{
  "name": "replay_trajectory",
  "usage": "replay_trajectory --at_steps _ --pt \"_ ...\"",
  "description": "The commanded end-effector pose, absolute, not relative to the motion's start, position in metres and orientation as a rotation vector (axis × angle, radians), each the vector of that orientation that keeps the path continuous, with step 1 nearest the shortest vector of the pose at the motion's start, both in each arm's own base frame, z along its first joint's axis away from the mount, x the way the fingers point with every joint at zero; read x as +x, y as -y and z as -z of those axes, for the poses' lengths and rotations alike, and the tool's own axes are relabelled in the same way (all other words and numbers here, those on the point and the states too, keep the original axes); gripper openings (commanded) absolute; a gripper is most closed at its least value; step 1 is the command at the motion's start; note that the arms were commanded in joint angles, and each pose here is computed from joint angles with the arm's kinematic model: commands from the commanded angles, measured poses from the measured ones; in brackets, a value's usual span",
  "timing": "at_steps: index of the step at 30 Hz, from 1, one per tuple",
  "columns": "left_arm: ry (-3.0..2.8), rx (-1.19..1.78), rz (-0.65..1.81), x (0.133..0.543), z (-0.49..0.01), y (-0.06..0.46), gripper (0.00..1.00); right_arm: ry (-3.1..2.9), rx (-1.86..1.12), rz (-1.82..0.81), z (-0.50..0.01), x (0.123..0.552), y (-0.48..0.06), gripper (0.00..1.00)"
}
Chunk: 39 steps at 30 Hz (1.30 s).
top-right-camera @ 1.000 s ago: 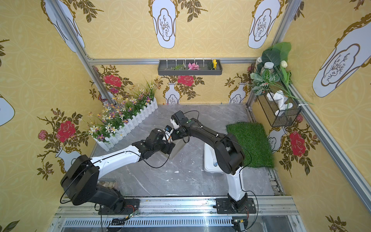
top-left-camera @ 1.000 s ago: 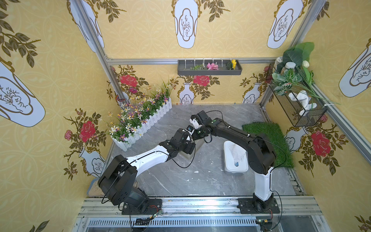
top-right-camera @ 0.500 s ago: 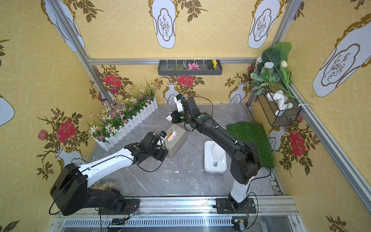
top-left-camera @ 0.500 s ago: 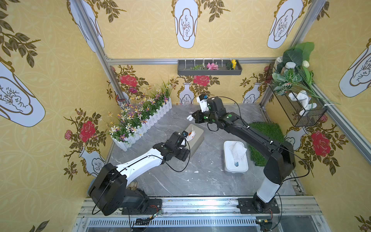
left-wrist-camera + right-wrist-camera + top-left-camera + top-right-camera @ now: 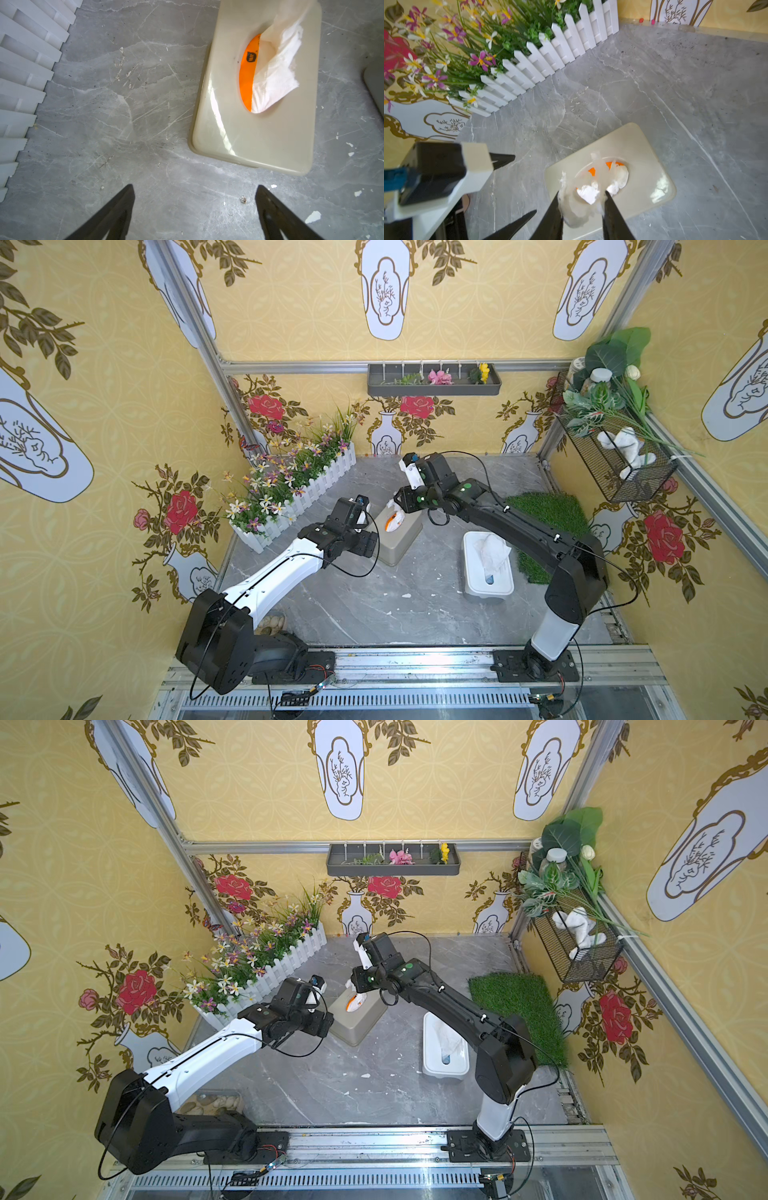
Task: Put the tissue paper into the tissue box
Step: Pull the paper towel from the tissue box.
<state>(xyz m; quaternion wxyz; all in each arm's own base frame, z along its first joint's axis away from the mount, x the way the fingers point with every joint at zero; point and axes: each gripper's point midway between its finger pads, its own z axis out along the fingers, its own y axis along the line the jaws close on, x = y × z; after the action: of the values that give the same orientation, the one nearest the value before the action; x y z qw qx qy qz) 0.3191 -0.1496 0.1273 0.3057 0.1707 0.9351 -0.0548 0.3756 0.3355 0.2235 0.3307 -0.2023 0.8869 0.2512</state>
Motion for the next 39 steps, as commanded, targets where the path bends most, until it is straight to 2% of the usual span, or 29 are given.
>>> replay_trajectory --at_steps 1,8,16,22,39 --pt "-2.494 0.474 0.187 0.32 -0.12 0.155 0.93 -2.364 -0.536 -0.542 -0.209 0.365 -0.326 0.33" --pt "-2.489 0.433 0.221 0.337 -0.119 0.157 0.92 -2.447 -0.473 -0.473 -0.182 0.357 -0.324 0.3" --pt "-2.433 0.249 0.308 0.362 -0.135 0.134 0.92 -2.537 -0.412 -0.467 -0.154 0.353 -0.327 0.31" --pt "-2.453 0.232 0.305 0.382 -0.127 0.131 0.91 -2.576 -0.345 -0.503 -0.139 0.353 -0.331 0.35" --pt "-2.506 0.241 0.451 0.373 -0.1 0.15 0.87 -2.56 -0.222 -0.705 -0.129 0.366 -0.352 0.37"
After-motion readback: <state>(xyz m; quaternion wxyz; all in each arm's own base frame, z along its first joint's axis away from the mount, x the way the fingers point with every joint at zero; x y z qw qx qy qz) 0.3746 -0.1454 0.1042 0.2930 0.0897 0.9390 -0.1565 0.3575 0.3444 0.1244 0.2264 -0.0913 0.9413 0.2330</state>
